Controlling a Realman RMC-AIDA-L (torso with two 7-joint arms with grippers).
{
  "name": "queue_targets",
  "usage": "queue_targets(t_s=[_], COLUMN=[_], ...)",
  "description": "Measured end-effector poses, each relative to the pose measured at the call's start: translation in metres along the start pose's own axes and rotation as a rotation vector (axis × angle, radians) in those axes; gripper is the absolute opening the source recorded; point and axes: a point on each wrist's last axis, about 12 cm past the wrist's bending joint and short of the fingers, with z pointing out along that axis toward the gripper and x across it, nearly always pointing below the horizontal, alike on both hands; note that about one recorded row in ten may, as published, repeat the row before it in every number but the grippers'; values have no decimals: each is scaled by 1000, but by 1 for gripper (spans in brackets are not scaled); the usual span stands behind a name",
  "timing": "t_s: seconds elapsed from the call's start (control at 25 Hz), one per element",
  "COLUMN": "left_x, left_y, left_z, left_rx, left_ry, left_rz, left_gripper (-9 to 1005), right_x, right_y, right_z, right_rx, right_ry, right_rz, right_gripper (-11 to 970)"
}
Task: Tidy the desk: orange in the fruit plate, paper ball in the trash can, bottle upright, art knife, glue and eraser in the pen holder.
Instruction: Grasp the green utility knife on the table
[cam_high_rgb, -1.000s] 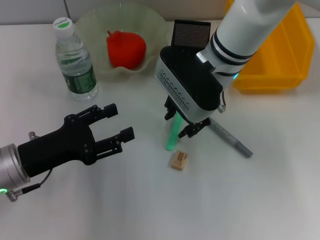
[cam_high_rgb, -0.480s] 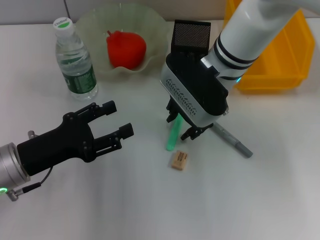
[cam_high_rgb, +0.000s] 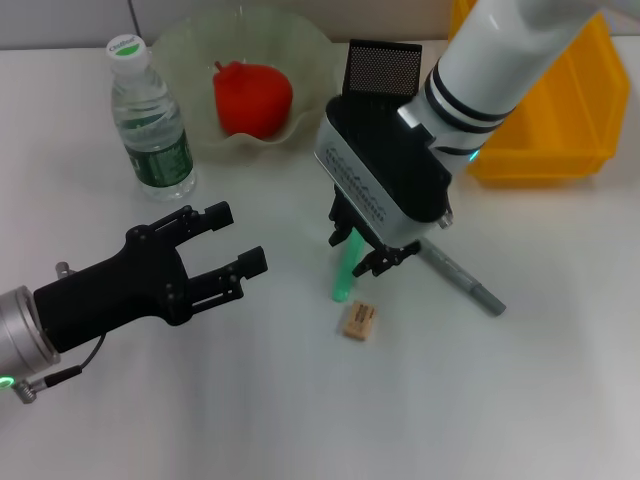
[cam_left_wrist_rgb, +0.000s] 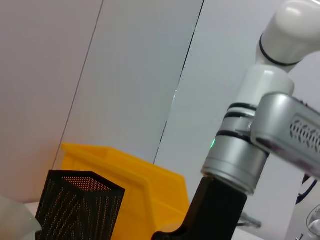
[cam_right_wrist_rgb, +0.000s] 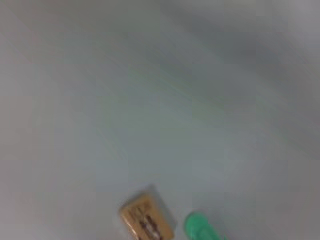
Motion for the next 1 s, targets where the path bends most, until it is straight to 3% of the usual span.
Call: queue_targets(t_s=[0.04, 0.28, 0.36, 0.4, 0.52, 0.6, 0.64, 0.76, 0.8, 0.84, 0.96, 1.0], left_x=[0, -3, -5, -6, -10, -15, -18, -22, -25, -25, -30, -33], left_y=[0, 1, 2, 2, 2, 4, 4, 5, 5, 5, 7, 9], left_z=[0, 0, 0, 0, -1, 0, 0, -1, -1, -1, -3, -4], left_rx=[1, 13, 18, 25, 38, 58, 68, 84, 95, 95, 104, 112], left_ry=[-1, 2, 3, 1, -2, -2, 0, 2, 7, 7, 18, 26], left_rz=[0, 3, 6, 10, 18, 21, 24, 27, 30, 30, 36, 32], left_gripper=[796, 796, 796, 796, 796, 796, 796, 796, 796, 796, 796, 796], right_x=[-1, 3, 7, 13, 20, 30, 36, 41, 47, 47, 60, 70], right_y=[1, 11, 16, 20, 26, 36, 49, 61, 75, 75, 98, 119], right_z=[-3, -21, -31, -37, -43, -48, -53, -59, -64, -64, -67, -67], right_rx=[0, 56, 108, 125, 136, 167, 217, 270, 318, 318, 370, 415], right_ry=[-8, -51, -68, -91, -126, -184, -262, -345, -424, -424, -561, -683], right_rz=[23, 168, 240, 325, 410, 484, 540, 584, 632, 632, 706, 756], right_gripper=[423, 458, 470, 476, 510, 554, 576, 643, 665, 687, 741, 751])
